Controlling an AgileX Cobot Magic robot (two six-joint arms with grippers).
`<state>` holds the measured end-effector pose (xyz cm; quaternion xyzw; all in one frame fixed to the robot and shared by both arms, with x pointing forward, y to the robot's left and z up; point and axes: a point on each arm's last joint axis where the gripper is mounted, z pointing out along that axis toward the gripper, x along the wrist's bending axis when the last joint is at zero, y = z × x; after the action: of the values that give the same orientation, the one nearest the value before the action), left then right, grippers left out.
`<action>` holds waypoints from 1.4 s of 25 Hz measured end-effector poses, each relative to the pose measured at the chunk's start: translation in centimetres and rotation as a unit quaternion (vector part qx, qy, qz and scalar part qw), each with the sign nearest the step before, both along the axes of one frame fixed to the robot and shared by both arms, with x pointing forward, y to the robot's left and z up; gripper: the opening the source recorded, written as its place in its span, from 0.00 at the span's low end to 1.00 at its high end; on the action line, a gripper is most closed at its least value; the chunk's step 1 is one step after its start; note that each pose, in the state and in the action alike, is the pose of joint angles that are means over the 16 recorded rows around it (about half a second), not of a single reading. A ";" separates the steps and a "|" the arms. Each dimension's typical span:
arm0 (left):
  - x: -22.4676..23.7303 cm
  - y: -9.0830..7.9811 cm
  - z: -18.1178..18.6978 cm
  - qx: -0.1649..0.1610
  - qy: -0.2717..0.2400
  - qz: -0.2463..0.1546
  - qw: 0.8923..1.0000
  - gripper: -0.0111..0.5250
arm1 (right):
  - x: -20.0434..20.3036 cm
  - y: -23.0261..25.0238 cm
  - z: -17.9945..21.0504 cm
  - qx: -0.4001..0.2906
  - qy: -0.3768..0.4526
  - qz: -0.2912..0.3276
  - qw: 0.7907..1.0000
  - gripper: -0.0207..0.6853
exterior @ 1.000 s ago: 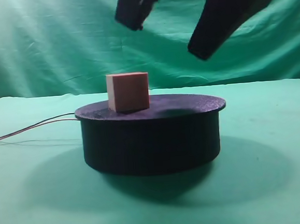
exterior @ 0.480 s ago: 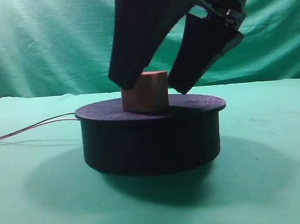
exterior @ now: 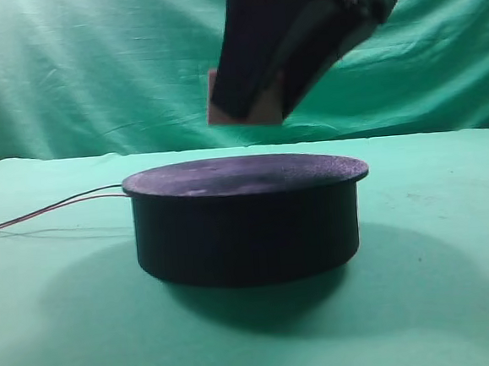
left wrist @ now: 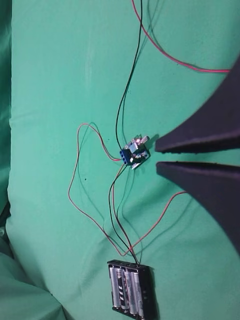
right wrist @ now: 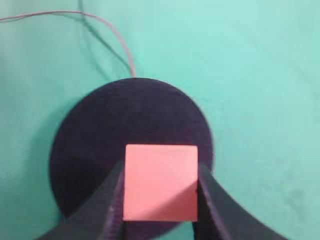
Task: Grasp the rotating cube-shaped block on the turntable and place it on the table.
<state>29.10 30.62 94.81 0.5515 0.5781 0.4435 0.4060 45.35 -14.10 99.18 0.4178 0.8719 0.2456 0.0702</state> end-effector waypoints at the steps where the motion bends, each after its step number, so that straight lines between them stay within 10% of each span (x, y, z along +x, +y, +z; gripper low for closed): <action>1: 0.0 0.0 0.0 0.000 0.000 0.000 1.000 0.02 | 0.1 -0.5 -0.3 -0.004 0.004 -0.015 1.000 0.36; 18: 0.0 0.0 0.0 0.000 0.000 0.000 1.000 0.02 | -0.2 -3.0 -2.2 -0.004 0.066 -0.114 0.991 0.56; 35: 0.0 0.0 0.0 0.000 0.000 0.000 1.000 0.02 | -7.8 -7.1 7.4 0.075 -0.025 -0.125 0.989 0.03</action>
<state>29.10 30.62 94.81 0.5515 0.5781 0.4435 0.4060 37.50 -21.19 106.60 0.5215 0.7899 0.3097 0.0906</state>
